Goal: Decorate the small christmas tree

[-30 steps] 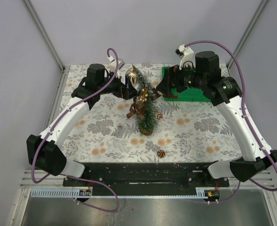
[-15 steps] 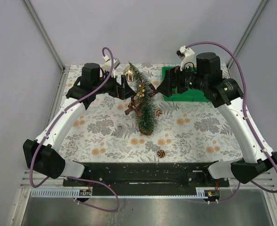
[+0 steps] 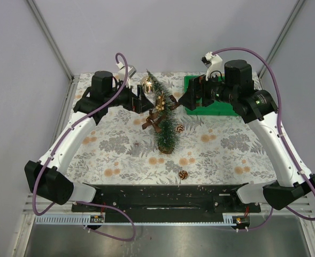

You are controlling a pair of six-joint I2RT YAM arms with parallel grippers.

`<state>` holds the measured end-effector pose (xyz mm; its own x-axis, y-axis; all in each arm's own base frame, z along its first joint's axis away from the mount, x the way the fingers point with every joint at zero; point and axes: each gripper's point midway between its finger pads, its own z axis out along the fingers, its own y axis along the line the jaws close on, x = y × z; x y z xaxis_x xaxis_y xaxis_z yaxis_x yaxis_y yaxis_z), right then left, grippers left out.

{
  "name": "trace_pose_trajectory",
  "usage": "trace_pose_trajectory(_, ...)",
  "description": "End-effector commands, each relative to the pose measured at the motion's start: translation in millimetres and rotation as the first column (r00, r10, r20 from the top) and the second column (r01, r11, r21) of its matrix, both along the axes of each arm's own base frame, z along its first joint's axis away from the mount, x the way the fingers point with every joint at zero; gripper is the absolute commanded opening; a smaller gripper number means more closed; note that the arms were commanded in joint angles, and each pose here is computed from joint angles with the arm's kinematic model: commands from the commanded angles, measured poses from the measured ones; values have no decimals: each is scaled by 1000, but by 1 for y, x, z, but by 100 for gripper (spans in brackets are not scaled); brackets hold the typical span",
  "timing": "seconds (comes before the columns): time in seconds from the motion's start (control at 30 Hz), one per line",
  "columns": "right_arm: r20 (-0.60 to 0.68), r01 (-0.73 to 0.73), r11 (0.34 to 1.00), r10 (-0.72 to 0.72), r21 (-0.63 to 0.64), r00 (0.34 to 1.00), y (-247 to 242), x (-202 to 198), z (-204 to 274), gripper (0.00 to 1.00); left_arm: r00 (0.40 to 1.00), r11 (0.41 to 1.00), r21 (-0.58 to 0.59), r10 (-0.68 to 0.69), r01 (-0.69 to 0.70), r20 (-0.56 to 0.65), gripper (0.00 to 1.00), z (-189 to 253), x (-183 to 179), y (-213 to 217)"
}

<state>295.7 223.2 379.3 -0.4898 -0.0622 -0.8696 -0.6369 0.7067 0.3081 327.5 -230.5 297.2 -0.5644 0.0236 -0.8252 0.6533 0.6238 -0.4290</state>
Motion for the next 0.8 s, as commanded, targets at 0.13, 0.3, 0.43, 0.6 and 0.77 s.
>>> trace_pose_trajectory(0.13,54,-9,999,7,35,998,-1,-4,18,99,993,999,-32,6,-2,118,99,42,2,7)
trace_pose_trajectory(0.3,50,-9,999,7,34,999,-1,-5,16,99,991,999,-33,14,-10,131,99,49,3,12)
trace_pose_trajectory(0.43,51,-4,999,2,34,999,-3,-7,16,99,991,999,-31,17,-13,135,99,52,2,15)
trace_pose_trajectory(0.6,54,16,1000,-17,25,998,-7,-7,14,99,987,1000,-14,17,-15,159,99,63,-3,21)
trace_pose_trajectory(0.77,78,109,994,-111,32,991,-20,-3,16,99,979,996,71,47,-62,198,99,66,-11,39)
